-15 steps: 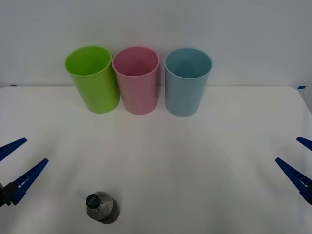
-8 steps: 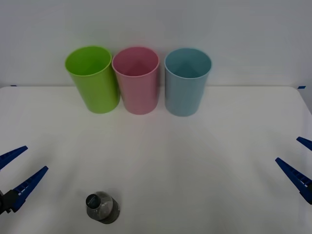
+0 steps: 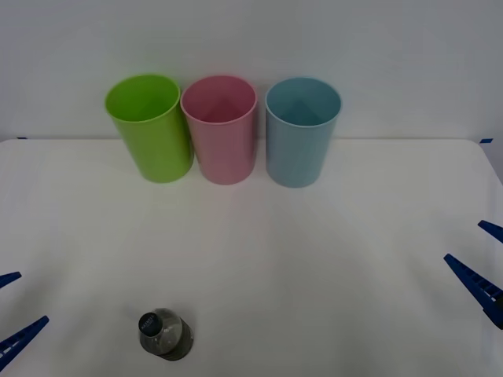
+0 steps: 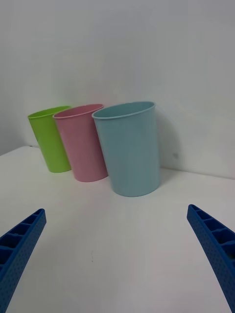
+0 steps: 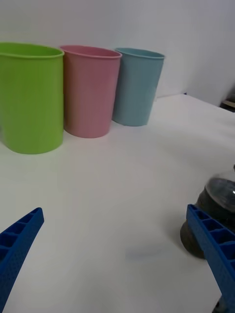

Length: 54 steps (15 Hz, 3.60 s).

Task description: Grasp the object on the table and drop it into the matching bin: aluminum can to the light blue bin, PET bottle to the pink bin.

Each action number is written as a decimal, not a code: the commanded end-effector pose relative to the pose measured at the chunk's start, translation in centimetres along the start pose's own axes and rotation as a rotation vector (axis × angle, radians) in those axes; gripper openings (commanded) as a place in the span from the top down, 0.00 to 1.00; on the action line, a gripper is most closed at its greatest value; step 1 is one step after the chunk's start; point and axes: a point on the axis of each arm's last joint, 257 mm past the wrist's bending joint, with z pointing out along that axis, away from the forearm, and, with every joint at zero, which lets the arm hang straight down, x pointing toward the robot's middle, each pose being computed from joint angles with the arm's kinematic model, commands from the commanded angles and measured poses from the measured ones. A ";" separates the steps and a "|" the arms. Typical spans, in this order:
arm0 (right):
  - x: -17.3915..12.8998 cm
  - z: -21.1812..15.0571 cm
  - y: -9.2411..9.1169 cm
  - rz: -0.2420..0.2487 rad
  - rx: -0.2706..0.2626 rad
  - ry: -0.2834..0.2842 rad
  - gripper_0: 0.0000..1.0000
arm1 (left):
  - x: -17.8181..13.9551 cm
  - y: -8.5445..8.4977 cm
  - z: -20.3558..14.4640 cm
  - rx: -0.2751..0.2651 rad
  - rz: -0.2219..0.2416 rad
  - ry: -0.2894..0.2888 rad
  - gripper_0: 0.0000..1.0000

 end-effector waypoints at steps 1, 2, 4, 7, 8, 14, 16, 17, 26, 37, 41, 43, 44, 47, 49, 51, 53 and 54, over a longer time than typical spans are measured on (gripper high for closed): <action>0.0 0.0 0.0 0.000 0.000 0.000 0.00 | 2.0 -0.4 -0.8 0.047 0.030 0.048 0.00; 0.0 0.0 0.0 0.000 0.000 0.000 0.00 | 2.9 -0.7 -1.0 0.069 0.038 0.067 0.00; 0.0 0.0 0.0 0.000 0.000 0.000 0.00 | 3.9 -1.7 -1.4 0.125 0.058 0.091 0.00; 0.0 0.0 0.0 0.000 0.000 0.000 0.00 | 5.3 -3.6 -1.1 0.189 0.038 0.112 0.00; 0.0 0.0 0.0 0.000 0.000 0.000 0.00 | 5.7 -4.3 -0.8 0.206 0.031 0.114 0.00; 0.0 0.0 0.0 0.000 0.000 0.000 0.00 | 6.6 -7.3 2.1 0.298 0.020 0.084 0.00; 0.0 0.0 0.0 0.000 0.000 0.000 0.00 | 6.9 -7.8 3.2 0.315 0.037 0.080 0.00; 0.0 0.0 0.0 0.000 0.000 0.000 0.00 | 7.2 -8.0 3.9 0.322 0.049 0.081 0.00; 0.0 0.0 0.0 0.000 0.000 0.000 0.00 | 8.3 -11.2 8.7 0.375 0.061 0.033 0.00; 0.0 0.0 0.0 0.000 0.000 0.000 0.00 | 9.0 -12.9 13.0 0.428 0.074 0.018 0.00; 0.0 0.0 0.0 0.000 0.000 0.000 0.00 | 9.2 -13.4 14.4 0.435 0.078 0.011 0.00; 0.0 0.0 0.0 0.000 0.000 0.000 0.00 | 9.3 -14.0 15.0 0.440 0.074 0.003 0.00; 0.0 0.0 0.0 0.000 0.000 0.000 0.00 | 9.3 -14.1 15.3 0.441 0.075 0.001 0.00; 0.0 0.0 0.0 0.000 0.000 0.000 0.00 | 9.3 -14.5 15.5 0.444 0.072 -0.004 0.00; 0.0 0.0 0.0 0.000 0.000 0.000 0.00 | 9.3 -14.5 15.6 0.445 0.074 -0.002 0.00; 0.0 0.0 0.0 0.000 0.000 0.000 0.00 | 9.3 -14.5 15.6 0.445 0.078 -0.003 0.37; 0.0 0.0 0.0 0.000 0.000 0.000 0.00 | 9.3 -14.5 15.6 0.445 0.086 -0.005 1.00; 0.0 0.0 0.0 0.000 0.000 0.000 0.00 | 9.4 -14.6 15.6 0.445 0.087 -0.006 1.00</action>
